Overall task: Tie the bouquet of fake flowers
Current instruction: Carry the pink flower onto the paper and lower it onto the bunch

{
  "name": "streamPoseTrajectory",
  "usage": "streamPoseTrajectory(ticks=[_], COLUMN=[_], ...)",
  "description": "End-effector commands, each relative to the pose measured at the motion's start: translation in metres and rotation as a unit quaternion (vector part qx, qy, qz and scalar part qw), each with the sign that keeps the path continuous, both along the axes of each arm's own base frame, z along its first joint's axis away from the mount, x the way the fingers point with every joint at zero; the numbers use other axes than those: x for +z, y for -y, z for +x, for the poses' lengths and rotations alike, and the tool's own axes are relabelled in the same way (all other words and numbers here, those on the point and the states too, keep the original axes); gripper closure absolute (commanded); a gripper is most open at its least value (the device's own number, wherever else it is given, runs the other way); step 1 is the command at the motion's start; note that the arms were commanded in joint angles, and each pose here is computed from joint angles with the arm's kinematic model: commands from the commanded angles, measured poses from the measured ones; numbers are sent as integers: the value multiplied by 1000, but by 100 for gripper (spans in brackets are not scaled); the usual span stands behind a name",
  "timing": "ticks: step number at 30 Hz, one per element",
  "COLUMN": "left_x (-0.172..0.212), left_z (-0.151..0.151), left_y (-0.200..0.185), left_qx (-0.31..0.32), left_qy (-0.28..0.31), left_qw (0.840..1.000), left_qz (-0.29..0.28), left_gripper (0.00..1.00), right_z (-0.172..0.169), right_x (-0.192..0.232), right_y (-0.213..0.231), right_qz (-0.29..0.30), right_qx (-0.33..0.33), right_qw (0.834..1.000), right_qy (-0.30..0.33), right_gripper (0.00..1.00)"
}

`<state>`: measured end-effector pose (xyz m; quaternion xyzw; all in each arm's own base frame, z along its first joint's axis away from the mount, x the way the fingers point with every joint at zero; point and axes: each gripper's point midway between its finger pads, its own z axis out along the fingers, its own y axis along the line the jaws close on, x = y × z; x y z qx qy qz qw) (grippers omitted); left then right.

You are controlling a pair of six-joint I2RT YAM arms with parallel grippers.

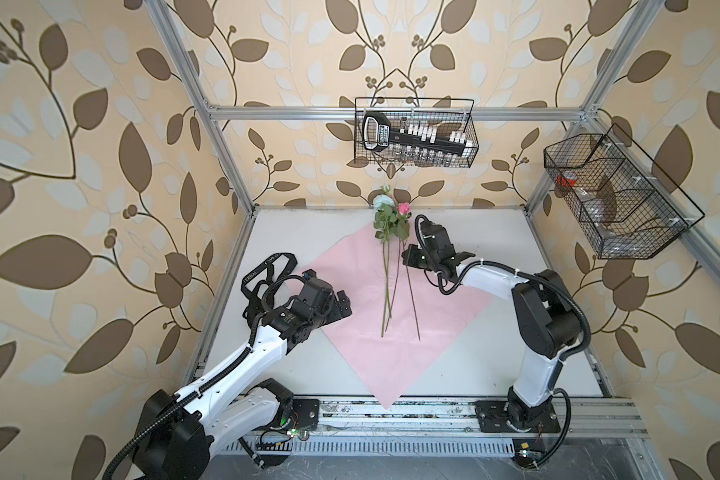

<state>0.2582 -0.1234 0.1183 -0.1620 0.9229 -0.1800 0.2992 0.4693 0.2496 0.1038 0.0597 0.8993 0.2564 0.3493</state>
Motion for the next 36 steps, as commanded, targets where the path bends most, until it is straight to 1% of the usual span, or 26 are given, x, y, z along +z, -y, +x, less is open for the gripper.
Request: streamPoseTrajectory(ticks=[1, 5, 8, 11, 12, 19, 23, 28, 32, 36], left_x=[7, 8, 10, 10, 11, 11, 11, 10, 1, -12], left_z=[3, 1, 0, 1, 1, 1, 1, -2, -11, -25], left_y=[1, -2, -4, -4, -3, -2, -2, -4, -9, -15], left_qx=[-1, 0, 1, 1, 0, -3, -3, 4, 17, 27], left_qy=[9, 10, 13, 14, 14, 12, 12, 7, -14, -47], left_qw=[1000, 1000, 1000, 1000, 1000, 1000, 1000, 1000, 1000, 998], left_qz=[-3, 3, 6, 6, 6, 5, 5, 4, 4, 6], left_gripper=[1, 1, 1, 1, 1, 1, 1, 1, 1, 1], right_z=[24, 35, 37, 40, 40, 40, 37, 34, 26, 15], right_x=[-1, -13, -21, -31, -33, -37, -42, -32, -22, -13], right_y=[-3, -16, -25, -29, -31, -38, -38, -38, -37, -35], right_qz=[16, 39, 40, 41, 43, 51, 46, 45, 42, 42], right_qx=[-33, -34, -30, -27, -25, -18, -16, -10, 3, 18], right_qw=[999, 999, 999, 999, 998, 998, 998, 998, 998, 998], right_qy=[10, -8, -14, -24, -28, -37, -45, -40, -38, -37], right_gripper=[100, 100, 99, 88, 86, 75, 66, 55, 46, 41])
